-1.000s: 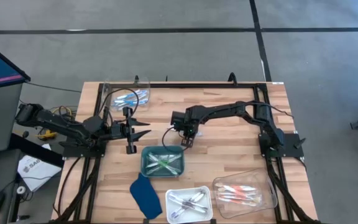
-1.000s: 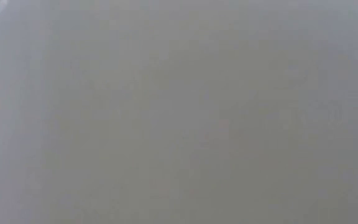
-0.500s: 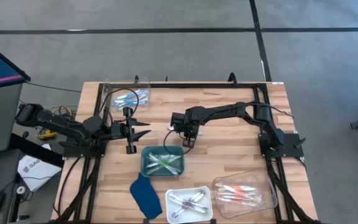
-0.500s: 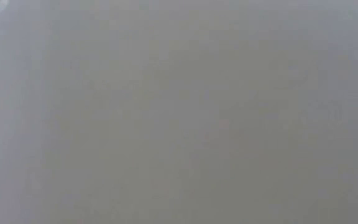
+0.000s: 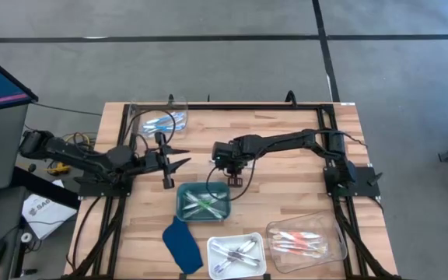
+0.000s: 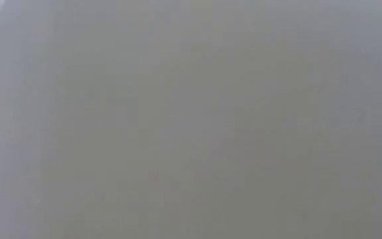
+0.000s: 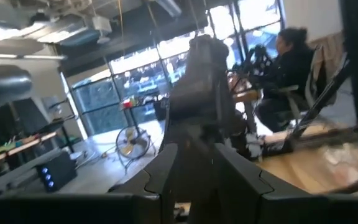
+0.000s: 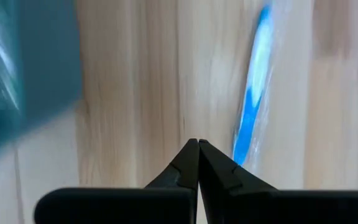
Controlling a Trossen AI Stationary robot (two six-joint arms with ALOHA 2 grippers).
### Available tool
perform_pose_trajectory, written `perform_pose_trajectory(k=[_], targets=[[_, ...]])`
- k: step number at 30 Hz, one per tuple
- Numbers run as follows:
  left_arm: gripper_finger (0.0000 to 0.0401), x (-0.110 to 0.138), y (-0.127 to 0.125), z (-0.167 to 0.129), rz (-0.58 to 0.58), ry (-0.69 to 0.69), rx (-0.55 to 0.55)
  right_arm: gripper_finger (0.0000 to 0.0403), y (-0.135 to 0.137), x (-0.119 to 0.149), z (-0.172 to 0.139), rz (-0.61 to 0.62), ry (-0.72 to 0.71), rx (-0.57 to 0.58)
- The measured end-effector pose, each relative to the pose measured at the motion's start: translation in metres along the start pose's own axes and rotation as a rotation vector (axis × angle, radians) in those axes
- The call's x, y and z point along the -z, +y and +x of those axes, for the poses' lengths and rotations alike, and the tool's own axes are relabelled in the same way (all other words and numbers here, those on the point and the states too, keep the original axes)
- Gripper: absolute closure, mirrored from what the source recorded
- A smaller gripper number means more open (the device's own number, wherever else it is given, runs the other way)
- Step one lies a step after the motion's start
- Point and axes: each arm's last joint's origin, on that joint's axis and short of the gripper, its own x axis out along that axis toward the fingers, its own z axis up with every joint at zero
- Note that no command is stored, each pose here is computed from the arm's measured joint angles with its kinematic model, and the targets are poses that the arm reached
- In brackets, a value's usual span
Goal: Pick & Place Toothbrushes
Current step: Put the blue toothbrush into the top transparent bin
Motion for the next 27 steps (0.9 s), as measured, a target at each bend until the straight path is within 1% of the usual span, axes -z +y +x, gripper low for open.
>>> perform_pose_trajectory(k=[4, 7, 9, 10, 13, 15, 17, 20, 22, 25, 27], targets=[[0.0306, 0.006, 0.006, 0.003, -0.011, 0.041, -0.035, 0.0403, 0.000, 0.000, -0.001, -0.014, -0.003, 0.000], [0.0306, 0.010, 0.010, 0.004, -0.022, 0.066, -0.030, 0.0403, 0.000, 0.002, -0.002, -0.028, -0.034, 0.003], [0.0306, 0.013, 0.012, 0.005, -0.031, 0.082, -0.021, 0.0403, -0.003, 0.013, -0.004, -0.024, -0.034, 0.006], [0.0306, 0.014, 0.013, 0.006, -0.034, 0.094, -0.016, 0.0403, -0.006, 0.018, -0.006, -0.016, -0.060, 0.011], [0.0306, 0.015, 0.016, 0.007, -0.034, 0.113, -0.013, 0.0403, -0.022, 0.040, -0.023, 0.040, -0.146, 0.036], [0.0306, 0.016, 0.018, 0.008, -0.031, 0.119, -0.011, 0.0403, -0.031, 0.051, -0.036, 0.089, -0.246, 0.060], [0.0306, 0.017, 0.019, 0.008, -0.044, 0.115, 0.000, 0.0403, -0.035, 0.065, -0.048, 0.133, -0.295, 0.073], [0.0306, 0.021, 0.023, 0.012, -0.075, 0.134, 0.014, 0.0403, -0.032, 0.078, -0.064, 0.180, -0.380, 0.069], [0.0306, 0.024, 0.028, 0.019, -0.096, 0.163, 0.029, 0.0403, -0.028, 0.084, -0.070, 0.187, -0.407, 0.061], [0.0306, 0.032, 0.034, 0.035, -0.103, 0.275, 0.086, 0.0403, -0.018, 0.088, -0.072, 0.157, -0.423, 0.053], [0.0306, 0.035, 0.042, 0.052, -0.104, 0.355, 0.130, 0.0403, -0.011, 0.087, -0.072, 0.123, -0.441, 0.047]])
